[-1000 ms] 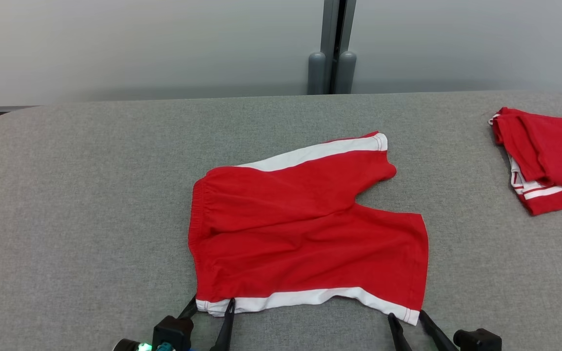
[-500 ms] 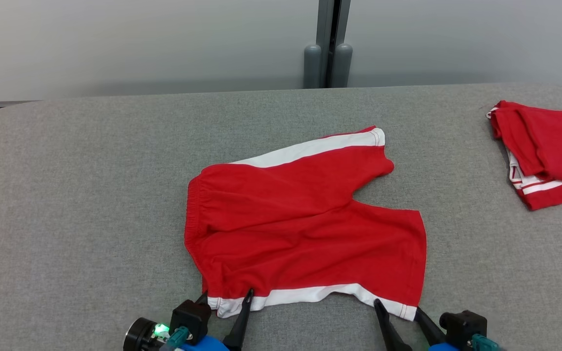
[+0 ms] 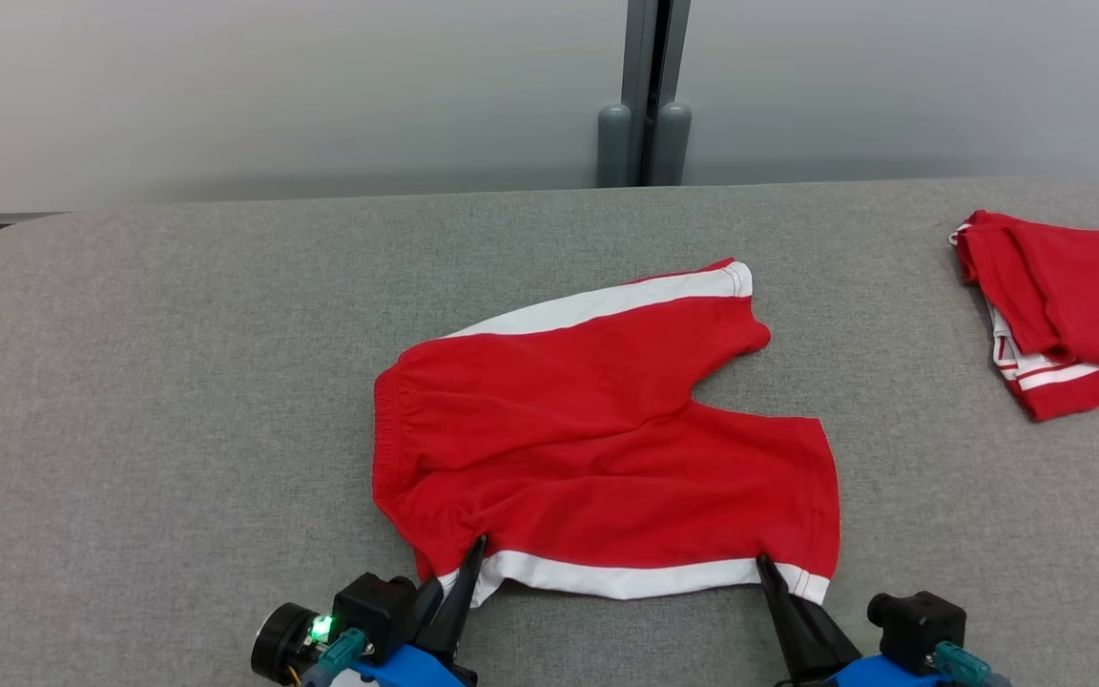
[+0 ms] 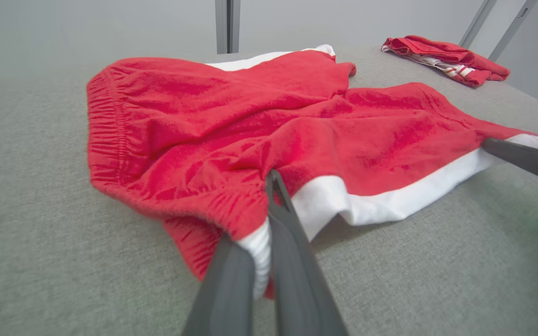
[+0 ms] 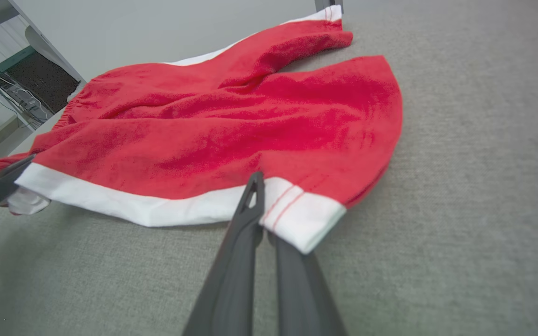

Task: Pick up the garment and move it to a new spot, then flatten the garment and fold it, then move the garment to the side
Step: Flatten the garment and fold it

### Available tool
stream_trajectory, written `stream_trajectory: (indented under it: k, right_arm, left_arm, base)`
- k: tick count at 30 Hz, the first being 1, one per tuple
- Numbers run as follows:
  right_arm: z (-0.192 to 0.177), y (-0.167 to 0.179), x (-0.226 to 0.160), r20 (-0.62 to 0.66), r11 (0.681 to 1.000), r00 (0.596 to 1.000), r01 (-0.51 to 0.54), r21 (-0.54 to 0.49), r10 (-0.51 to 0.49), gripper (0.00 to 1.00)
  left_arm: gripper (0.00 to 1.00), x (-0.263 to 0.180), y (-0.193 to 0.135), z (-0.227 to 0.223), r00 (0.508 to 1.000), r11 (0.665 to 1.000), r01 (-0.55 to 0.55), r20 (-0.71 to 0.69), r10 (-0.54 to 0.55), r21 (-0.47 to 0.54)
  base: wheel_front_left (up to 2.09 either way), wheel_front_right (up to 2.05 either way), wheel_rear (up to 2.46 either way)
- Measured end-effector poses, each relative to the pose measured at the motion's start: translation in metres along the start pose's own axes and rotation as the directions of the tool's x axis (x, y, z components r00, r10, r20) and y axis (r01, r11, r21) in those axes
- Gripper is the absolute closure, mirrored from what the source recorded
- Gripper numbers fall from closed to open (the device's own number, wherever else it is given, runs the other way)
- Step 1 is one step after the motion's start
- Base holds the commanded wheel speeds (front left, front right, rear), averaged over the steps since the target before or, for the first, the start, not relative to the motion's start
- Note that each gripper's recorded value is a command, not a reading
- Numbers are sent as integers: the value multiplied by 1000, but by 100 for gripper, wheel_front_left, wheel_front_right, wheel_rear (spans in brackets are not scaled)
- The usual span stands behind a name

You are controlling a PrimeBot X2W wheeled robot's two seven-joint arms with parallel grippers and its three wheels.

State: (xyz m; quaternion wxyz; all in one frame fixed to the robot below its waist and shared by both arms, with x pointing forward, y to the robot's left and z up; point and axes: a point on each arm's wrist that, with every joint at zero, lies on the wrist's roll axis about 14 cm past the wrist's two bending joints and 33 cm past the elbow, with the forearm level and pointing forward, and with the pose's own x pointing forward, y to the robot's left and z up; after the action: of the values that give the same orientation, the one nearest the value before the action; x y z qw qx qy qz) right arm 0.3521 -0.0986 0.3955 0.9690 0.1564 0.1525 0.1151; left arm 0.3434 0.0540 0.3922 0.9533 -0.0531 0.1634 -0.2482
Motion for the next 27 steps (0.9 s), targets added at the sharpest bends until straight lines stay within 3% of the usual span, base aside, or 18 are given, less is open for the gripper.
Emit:
stream_trajectory:
  k: [6, 12, 18, 22, 27]
  right_arm:
    - [44, -3, -5, 142, 1000, 990, 0, -29, 4, 100]
    - [104, -1, 7, 293, 995, 955, -25, -100, 54, 100]
    - [179, 6, 46, 426, 983, 896, -58, -174, 128, 100]
    - [232, 13, 82, 490, 969, 852, -75, -236, 185, 100]
    - [297, 14, 127, 562, 963, 800, -72, -258, 210, 100]
  left_arm:
    - [100, 0, -7, 37, 993, 999, 34, 116, -38, 31]
    - [100, 15, -8, 90, 964, 997, 60, 255, -72, 53]
    - [100, 51, 5, 158, 920, 986, 83, 370, -132, 146]
    - [100, 84, 6, 204, 887, 952, 112, 403, -225, 284]
    - [100, 122, 15, 288, 811, 930, 92, 516, -278, 356]
  base:
    - [0, 0, 0]
    - [0, 0, 0]
    - [0, 0, 0]
    - [0, 0, 0]
    - [0, 0, 0]
